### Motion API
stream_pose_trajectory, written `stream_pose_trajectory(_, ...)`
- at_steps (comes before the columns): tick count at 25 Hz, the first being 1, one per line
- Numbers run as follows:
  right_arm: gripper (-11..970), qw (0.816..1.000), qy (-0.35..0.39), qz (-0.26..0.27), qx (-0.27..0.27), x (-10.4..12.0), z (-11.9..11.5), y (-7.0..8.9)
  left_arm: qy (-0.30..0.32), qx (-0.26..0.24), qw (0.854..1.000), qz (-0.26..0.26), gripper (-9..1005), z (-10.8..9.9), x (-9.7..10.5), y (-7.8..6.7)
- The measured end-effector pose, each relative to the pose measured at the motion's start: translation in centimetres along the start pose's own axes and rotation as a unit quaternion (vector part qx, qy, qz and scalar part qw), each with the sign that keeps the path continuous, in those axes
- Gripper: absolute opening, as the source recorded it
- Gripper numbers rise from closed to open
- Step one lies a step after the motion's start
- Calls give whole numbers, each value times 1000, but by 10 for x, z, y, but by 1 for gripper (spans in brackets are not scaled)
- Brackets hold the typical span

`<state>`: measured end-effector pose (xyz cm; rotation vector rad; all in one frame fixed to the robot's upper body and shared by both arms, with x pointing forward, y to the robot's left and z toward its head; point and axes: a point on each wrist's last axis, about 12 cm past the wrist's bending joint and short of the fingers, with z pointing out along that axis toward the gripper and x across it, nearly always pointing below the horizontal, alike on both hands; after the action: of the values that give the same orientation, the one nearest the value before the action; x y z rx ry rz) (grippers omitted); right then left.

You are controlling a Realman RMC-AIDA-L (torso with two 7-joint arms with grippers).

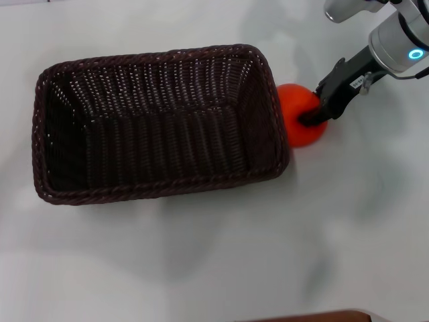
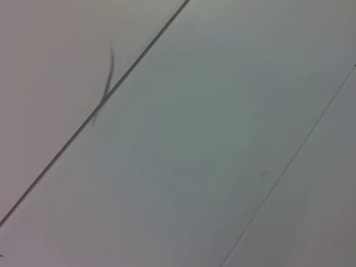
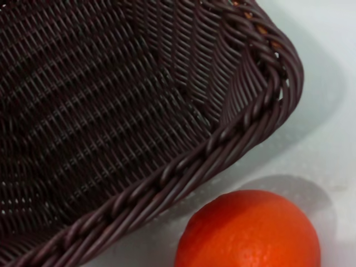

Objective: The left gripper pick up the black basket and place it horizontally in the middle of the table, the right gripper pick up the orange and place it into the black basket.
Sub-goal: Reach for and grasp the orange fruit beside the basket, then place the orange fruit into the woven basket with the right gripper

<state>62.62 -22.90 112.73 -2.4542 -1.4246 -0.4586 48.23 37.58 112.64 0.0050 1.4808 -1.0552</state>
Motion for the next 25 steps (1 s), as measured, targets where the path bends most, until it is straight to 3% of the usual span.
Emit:
stream_pose_trajectory(7, 463, 1000, 12, 19, -2, -9, -7, 4, 1, 1, 1000, 1, 916, 1, -1, 0)
stream_pose_trajectory(13, 387, 985, 133, 85, -72, -24, -48, 29, 1, 0, 1000, 0, 916, -2, 0, 0)
stream_pose_trajectory(19, 313, 938, 327, 98, -54, -25, -74, 26, 2, 0, 1000, 0, 916, -3, 0, -1)
stream_pose_trajectory(22, 283, 896, 439, 62, 3, -14, -84, 10, 2, 1, 1000, 0, 915, -4, 0, -1)
stream_pose_trajectory(25, 258, 862, 503, 23, 63, 0, -88, -8, 2, 2, 1000, 0, 915, -3, 0, -1)
